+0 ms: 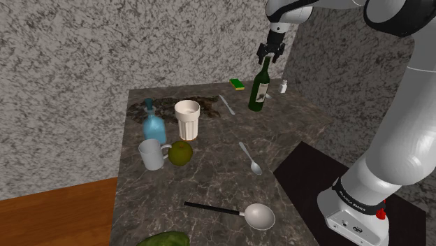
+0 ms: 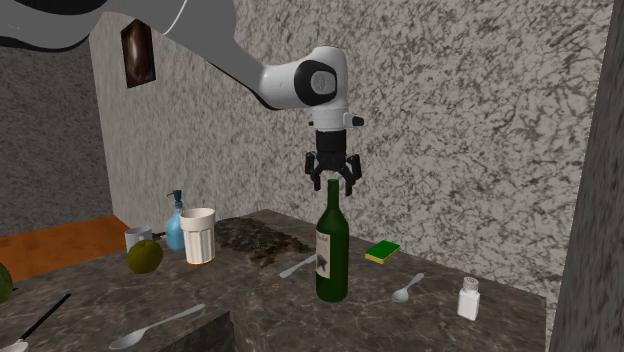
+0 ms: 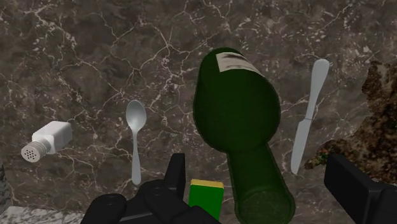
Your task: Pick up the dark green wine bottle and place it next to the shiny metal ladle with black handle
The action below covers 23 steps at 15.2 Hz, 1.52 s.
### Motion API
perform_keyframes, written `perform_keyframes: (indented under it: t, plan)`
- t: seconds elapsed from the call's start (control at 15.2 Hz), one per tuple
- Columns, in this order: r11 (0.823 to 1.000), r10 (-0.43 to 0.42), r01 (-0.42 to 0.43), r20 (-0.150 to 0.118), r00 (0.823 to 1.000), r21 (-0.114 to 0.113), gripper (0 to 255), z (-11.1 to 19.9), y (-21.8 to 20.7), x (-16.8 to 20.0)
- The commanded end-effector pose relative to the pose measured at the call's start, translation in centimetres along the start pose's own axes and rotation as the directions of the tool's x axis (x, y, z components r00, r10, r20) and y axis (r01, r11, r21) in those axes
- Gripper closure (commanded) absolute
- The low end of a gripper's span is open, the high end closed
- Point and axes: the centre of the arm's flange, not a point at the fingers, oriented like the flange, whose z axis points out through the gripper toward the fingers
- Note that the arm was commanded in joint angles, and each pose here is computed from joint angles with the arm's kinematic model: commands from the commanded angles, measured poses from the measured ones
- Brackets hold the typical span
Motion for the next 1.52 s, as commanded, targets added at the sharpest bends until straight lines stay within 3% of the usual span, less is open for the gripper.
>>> perform_keyframes:
  t: [0.0, 0.2, 0.26, 0.86, 1.45]
  plan:
    - [1.0, 0.0, 0.0, 0.0, 1.0, 0.0, 0, 0.0, 0.0, 0.0]
    - [1.0, 0.0, 0.0, 0.0, 1.0, 0.0, 0, 0.0, 0.0, 0.0]
    - [1.0, 0.0, 0.0, 0.0, 1.0, 0.0, 255, 0.0, 0.0, 0.0]
    - [1.0, 0.0, 0.0, 0.0, 1.0, 0.0, 255, 0.0, 0.0, 0.0]
    - [1.0, 0.0, 0.0, 0.0, 1.0, 0.0, 255, -4.7, 0.0, 0.5]
